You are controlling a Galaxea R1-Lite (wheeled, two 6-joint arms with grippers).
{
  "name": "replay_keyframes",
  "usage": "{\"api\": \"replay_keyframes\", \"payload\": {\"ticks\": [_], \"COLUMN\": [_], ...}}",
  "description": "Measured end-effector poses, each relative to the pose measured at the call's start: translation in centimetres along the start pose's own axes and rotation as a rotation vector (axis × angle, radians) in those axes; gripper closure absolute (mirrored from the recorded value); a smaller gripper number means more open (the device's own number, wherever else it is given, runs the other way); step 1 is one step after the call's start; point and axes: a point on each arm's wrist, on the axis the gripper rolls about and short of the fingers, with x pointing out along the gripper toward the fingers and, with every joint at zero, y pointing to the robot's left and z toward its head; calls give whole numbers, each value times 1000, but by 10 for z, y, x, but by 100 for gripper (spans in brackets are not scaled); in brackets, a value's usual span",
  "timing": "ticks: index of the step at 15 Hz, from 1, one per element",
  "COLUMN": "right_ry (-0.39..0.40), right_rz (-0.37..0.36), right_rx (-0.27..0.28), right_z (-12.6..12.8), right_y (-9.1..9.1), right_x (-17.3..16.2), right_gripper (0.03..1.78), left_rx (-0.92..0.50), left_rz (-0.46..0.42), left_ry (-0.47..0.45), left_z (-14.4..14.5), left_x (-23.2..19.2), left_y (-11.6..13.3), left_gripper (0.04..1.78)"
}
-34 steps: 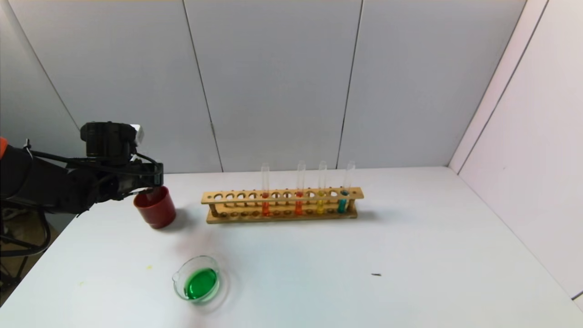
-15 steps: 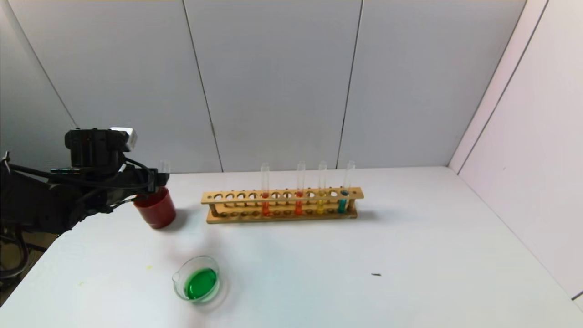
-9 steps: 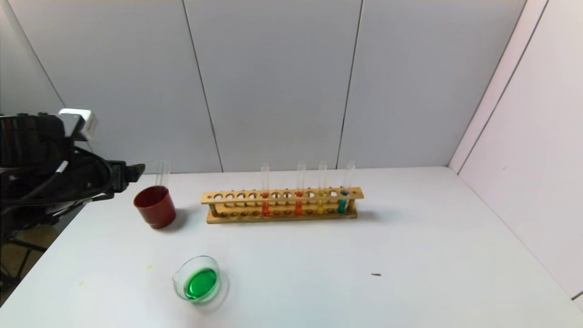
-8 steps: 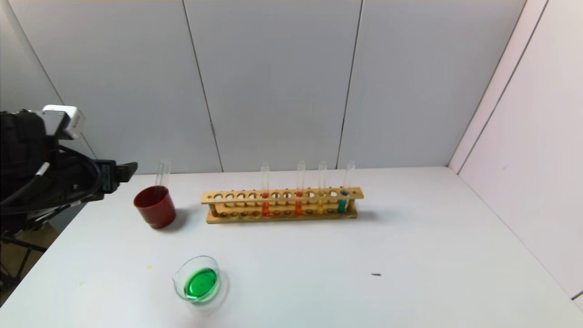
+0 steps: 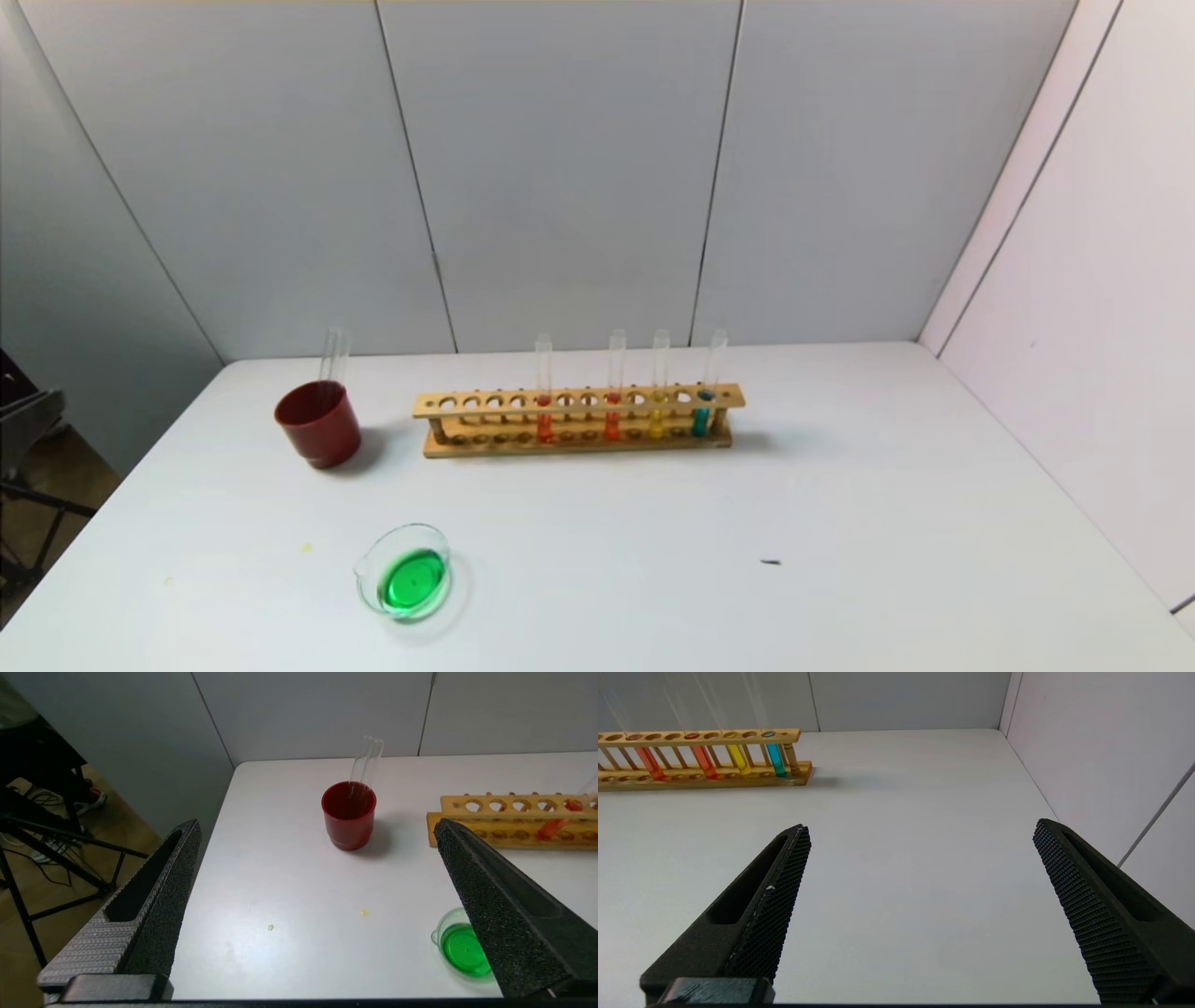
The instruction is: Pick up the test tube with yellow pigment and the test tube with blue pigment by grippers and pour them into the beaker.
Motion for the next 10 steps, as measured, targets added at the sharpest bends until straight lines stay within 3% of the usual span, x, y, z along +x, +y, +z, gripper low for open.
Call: {"api": "replay_keyframes", "payload": {"ticks": [5,10], "right_ry": [0,0], "right_rz": [0,0], "right_rx": [0,0], "right_z": [0,0], "right_y": [0,0], "right_x": [0,0], "right_gripper": [7,7], "left_rx": [-7,20], "left_rz": [7,3], "left_ry": [-40,-86], "left_z": [-40,-103], "left_x": [-89,-124], "left_y": [15,17], "left_gripper": [7,7]}}
